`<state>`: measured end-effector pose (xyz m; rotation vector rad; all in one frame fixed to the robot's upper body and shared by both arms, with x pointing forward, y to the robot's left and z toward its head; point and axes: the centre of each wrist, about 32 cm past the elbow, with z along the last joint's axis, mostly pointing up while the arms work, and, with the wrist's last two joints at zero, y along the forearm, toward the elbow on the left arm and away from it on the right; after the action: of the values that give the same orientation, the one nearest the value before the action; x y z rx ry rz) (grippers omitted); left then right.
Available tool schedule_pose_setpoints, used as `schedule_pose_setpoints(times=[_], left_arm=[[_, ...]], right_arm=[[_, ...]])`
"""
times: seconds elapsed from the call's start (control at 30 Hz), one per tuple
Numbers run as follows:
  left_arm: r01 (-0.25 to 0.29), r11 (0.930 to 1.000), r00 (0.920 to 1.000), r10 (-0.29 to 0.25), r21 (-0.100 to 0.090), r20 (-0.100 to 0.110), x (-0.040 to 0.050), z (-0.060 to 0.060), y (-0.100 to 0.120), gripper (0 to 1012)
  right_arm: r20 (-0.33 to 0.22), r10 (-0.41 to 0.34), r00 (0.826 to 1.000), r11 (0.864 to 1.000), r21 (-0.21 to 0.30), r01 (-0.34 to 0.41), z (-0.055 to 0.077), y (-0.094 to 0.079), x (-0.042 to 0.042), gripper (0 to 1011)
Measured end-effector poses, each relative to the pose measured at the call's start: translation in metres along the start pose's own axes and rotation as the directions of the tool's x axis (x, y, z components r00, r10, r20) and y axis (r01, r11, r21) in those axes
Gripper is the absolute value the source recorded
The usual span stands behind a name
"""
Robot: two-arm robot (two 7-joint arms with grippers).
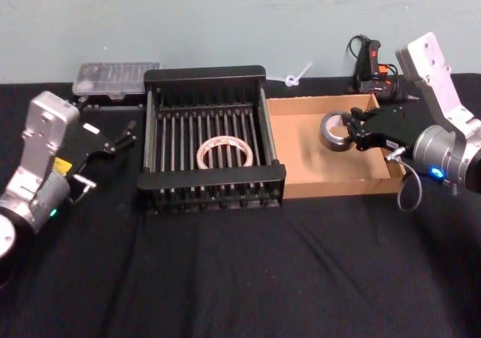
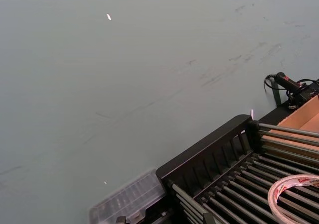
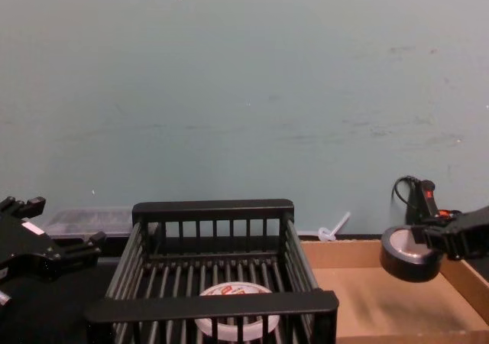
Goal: Pick up the white tape and place it into the black box , Pick up the silver tape and place it into the brown box.
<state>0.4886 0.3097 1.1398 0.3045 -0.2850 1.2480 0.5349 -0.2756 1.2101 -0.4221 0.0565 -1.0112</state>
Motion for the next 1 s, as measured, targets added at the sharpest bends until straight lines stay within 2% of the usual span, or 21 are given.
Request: schedule_pose_setpoints(times=[0.23, 0.67, 0.73, 1.0], left_arm=[[0.000, 1.0000, 1.0000, 0.000, 0.000, 0.000, 0.0000, 0.0000, 0.0000, 1001], [0.000, 1.0000, 1.0000, 0.000, 0.000, 0.000, 0.0000, 0.0000, 0.0000, 1001], [0.000, 1.0000, 1.0000, 0.000, 0.000, 0.000, 0.0000, 0.0000, 0.0000, 1001], [0.000, 1.0000, 1.0000, 0.000, 0.000, 0.000, 0.0000, 0.0000, 0.0000, 1001]], right_arm=[[-0.001, -0.009, 1.000, 1.000, -0.008, 0.009, 0.0000, 0.0048, 0.0030, 148], [0.001, -0.008, 1.000, 1.000, -0.007, 0.008, 0.0001, 0.0039, 0.0028, 148], [0.001, -0.007, 1.000, 1.000, -0.007, 0.007, 0.0001, 0.0039, 0.0026, 178], [0.000, -0.006, 1.000, 1.000, -0.007, 0.006, 0.0001, 0.0038, 0.0023, 425]])
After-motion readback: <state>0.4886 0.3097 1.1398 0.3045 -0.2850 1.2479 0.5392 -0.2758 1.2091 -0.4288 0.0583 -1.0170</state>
